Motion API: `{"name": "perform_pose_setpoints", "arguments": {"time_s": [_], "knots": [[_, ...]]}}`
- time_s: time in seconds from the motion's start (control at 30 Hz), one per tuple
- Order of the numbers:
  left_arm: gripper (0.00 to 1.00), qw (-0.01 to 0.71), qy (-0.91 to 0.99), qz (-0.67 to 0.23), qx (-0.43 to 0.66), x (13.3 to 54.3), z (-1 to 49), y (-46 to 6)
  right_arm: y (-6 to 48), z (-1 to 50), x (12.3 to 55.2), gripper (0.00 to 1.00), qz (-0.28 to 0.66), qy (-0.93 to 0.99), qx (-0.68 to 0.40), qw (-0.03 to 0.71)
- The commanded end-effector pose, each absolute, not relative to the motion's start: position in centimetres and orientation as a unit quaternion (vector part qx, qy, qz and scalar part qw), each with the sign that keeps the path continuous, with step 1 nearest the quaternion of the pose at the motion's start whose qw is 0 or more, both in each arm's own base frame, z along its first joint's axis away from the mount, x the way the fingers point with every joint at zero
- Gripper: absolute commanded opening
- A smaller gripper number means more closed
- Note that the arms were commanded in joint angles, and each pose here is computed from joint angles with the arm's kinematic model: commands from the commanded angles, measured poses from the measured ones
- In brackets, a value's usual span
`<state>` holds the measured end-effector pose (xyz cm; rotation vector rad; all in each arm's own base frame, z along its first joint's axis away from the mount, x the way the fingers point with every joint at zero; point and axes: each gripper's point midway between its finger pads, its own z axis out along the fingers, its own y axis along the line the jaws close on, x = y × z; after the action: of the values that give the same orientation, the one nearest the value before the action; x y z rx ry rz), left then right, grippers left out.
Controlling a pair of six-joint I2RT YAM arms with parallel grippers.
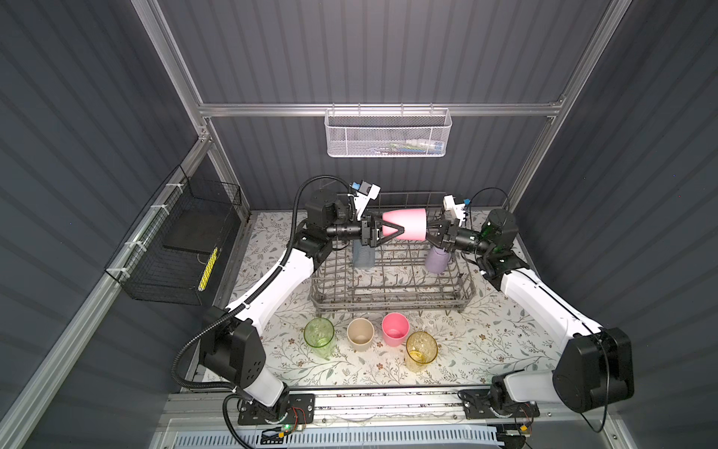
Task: Load cups into a dish rack
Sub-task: Place the cup upside down at the dish rack.
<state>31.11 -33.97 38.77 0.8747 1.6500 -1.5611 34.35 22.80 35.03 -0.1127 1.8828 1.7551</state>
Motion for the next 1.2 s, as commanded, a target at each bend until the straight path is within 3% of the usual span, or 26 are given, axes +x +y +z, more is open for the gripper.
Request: {"name": "perform_pose_setpoints", "arguments": {"time_s": [0.0,0.13,0.3,0.77,1.17], "knots": [[0.79,0.344,0.621,-0.609,0.353,30.6,39.0,-34.3,23.2,34.9,34.2,0.00,0.660,0.697,-0.050,0.277],[0.74,0.345,0.620,-0.611,0.352,30.6,39.0,-34.3,23.3,34.5,34.3,0.00,0.661,0.698,-0.050,0.272],[0.59,0.344,0.615,-0.613,0.357,30.4,39.2,-34.3,23.5,34.3,34.4,0.00,0.664,0.696,-0.052,0.266],[0.56,0.336,0.621,-0.614,0.353,30.3,38.1,-34.3,23.7,33.8,34.5,0.00,0.670,0.696,-0.057,0.253],[0.55,0.356,0.628,-0.598,0.348,30.4,38.6,-33.8,21.2,34.9,33.7,0.34,0.655,0.697,-0.057,0.286]]}}
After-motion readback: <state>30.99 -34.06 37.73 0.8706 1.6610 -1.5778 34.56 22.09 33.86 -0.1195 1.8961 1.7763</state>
